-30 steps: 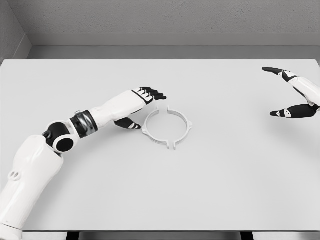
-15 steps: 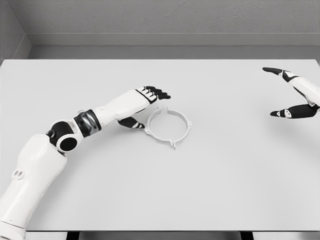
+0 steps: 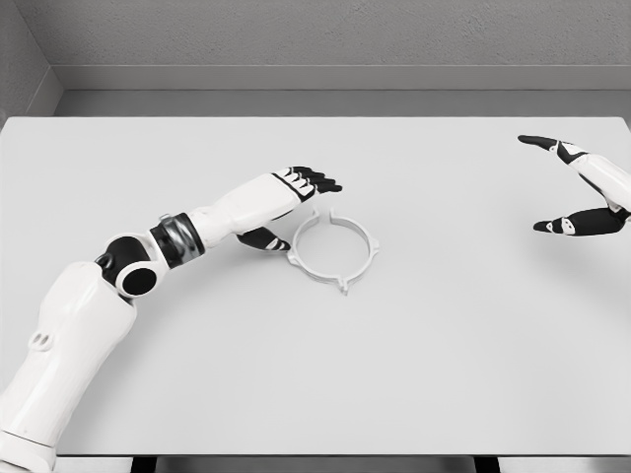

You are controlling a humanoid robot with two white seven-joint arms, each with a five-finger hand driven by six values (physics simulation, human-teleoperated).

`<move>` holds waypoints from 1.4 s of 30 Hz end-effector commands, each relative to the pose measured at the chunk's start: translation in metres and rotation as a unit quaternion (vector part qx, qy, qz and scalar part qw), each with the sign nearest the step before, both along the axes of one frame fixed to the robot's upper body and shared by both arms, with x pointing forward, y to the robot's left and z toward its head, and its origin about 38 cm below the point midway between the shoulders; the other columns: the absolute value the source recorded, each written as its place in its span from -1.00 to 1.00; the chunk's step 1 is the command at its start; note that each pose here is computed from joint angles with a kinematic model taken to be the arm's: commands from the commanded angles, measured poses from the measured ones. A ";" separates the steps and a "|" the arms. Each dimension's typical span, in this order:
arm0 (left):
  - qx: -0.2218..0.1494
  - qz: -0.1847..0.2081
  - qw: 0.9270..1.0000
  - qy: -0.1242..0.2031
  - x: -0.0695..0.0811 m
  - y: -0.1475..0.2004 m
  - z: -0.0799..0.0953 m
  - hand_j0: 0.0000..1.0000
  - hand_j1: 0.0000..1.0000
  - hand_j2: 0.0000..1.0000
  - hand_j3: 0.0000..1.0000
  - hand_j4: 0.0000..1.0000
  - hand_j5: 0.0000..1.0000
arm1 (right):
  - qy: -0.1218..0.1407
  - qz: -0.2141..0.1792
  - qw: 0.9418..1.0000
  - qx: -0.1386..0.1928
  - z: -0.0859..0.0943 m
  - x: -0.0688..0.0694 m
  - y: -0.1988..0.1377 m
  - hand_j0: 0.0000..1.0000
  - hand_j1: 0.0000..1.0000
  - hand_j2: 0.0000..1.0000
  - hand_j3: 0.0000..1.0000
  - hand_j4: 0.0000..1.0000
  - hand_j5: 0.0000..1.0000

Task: Assemble PVC drainage pipe clamps

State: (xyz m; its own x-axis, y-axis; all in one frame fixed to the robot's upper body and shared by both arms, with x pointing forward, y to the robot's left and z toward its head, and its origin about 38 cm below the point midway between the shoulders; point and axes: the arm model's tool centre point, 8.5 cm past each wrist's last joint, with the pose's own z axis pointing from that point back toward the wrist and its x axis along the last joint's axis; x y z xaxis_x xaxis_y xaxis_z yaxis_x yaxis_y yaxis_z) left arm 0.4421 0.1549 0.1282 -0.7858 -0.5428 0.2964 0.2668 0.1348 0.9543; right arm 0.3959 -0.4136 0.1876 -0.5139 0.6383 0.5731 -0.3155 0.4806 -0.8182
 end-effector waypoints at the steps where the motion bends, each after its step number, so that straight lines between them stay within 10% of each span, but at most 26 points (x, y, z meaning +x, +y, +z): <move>1: -0.004 0.001 1.000 0.001 0.000 0.000 0.001 1.00 1.00 1.00 1.00 1.00 1.00 | 0.000 -0.001 1.000 0.004 0.001 0.000 0.000 1.00 1.00 1.00 1.00 1.00 1.00; 42: -0.007 0.014 1.000 0.027 0.016 -0.005 -0.010 1.00 1.00 1.00 1.00 1.00 1.00 | 0.003 -0.001 1.000 0.006 -0.002 -0.003 -0.001 1.00 1.00 1.00 1.00 1.00 1.00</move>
State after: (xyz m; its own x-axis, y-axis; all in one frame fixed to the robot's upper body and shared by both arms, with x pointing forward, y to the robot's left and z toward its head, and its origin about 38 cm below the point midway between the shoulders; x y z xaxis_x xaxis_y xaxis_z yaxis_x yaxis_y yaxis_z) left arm 0.4576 0.1499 0.1170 -0.7542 -0.5615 0.3404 0.3125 0.1491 0.9382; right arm 0.3929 -0.4145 0.1847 -0.5091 0.6370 0.5789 -0.3202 0.4842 -0.8143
